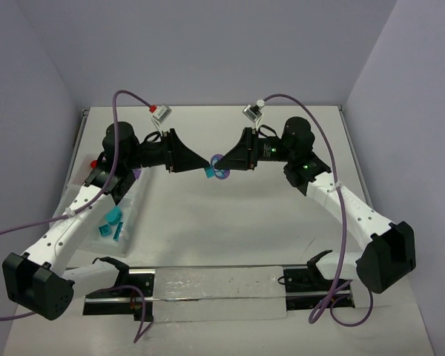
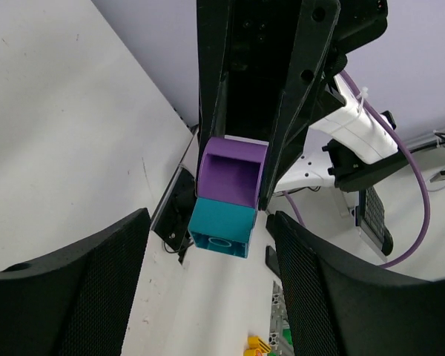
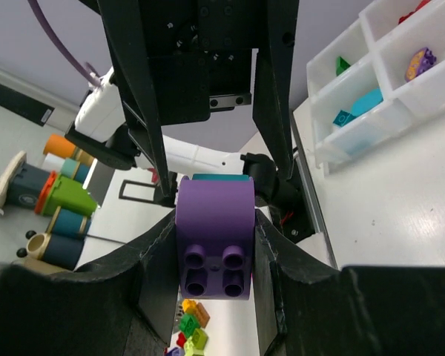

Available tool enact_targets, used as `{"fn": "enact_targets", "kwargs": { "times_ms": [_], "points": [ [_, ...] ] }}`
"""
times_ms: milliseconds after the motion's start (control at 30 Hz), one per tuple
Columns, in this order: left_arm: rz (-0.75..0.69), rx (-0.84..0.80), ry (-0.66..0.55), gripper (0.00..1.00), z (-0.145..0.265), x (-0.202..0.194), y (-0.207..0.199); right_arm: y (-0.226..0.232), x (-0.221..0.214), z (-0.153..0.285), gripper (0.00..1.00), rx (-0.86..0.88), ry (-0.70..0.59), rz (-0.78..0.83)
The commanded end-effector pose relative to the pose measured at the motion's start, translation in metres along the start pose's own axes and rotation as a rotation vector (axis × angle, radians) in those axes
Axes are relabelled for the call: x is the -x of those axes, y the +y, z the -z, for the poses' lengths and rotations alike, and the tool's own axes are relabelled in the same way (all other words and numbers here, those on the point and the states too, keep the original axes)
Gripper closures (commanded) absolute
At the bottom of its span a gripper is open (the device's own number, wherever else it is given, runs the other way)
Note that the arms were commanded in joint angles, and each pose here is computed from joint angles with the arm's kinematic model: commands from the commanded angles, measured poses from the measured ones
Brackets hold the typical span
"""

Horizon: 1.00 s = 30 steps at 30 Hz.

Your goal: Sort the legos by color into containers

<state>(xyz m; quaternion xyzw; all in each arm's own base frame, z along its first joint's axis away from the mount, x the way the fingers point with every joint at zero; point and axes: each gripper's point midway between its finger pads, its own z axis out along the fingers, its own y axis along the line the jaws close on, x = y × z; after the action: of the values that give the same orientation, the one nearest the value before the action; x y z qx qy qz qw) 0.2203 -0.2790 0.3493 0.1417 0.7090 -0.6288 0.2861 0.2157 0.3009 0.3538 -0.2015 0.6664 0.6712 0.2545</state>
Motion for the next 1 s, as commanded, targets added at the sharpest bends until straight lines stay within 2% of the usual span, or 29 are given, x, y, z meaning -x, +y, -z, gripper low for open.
{"fn": "enact_targets", "kwargs": {
  "times_ms": [0, 67, 200, 300, 400, 600, 700, 833, 967],
  "points": [
    [-0.068, -0.087, 0.012, 0.28, -0.001, -0.002, -0.022, 0.022, 0.005, -0.007, 1.00, 0.076, 0.015, 0.065],
    [-0.069, -0.093, 0.013, 0.34, -0.001, -0.003, -0.022, 0.022, 0.005, -0.009, 1.00, 0.075, 0.017, 0.064],
    [-0.071, -0.105, 0.012, 0.53, 0.000, -0.004, -0.024, 0.020, 0.005, -0.010, 1.00, 0.070, 0.015, 0.060],
    [-0.076, -0.120, 0.011, 0.57, 0.001, -0.005, -0.028, 0.019, 0.006, -0.011, 1.00, 0.070, 0.015, 0.058],
    [-0.086, -0.132, 0.015, 0.55, 0.002, -0.006, -0.032, 0.018, 0.006, -0.011, 1.00, 0.068, 0.012, 0.057],
    [-0.087, -0.145, 0.024, 0.34, 0.004, -0.009, -0.034, 0.016, 0.008, -0.012, 1.00, 0.066, 0.005, 0.053],
    [-0.086, -0.148, 0.024, 0.35, 0.004, -0.010, -0.034, 0.016, 0.009, -0.012, 1.00, 0.064, 0.002, 0.052],
    [-0.084, -0.147, 0.024, 0.46, 0.005, -0.010, -0.034, 0.016, 0.009, -0.012, 1.00, 0.064, 0.001, 0.055],
    [-0.082, -0.149, 0.035, 0.37, 0.005, -0.013, -0.032, 0.016, 0.009, -0.012, 1.00, 0.060, -0.001, 0.054]
  ]
}}
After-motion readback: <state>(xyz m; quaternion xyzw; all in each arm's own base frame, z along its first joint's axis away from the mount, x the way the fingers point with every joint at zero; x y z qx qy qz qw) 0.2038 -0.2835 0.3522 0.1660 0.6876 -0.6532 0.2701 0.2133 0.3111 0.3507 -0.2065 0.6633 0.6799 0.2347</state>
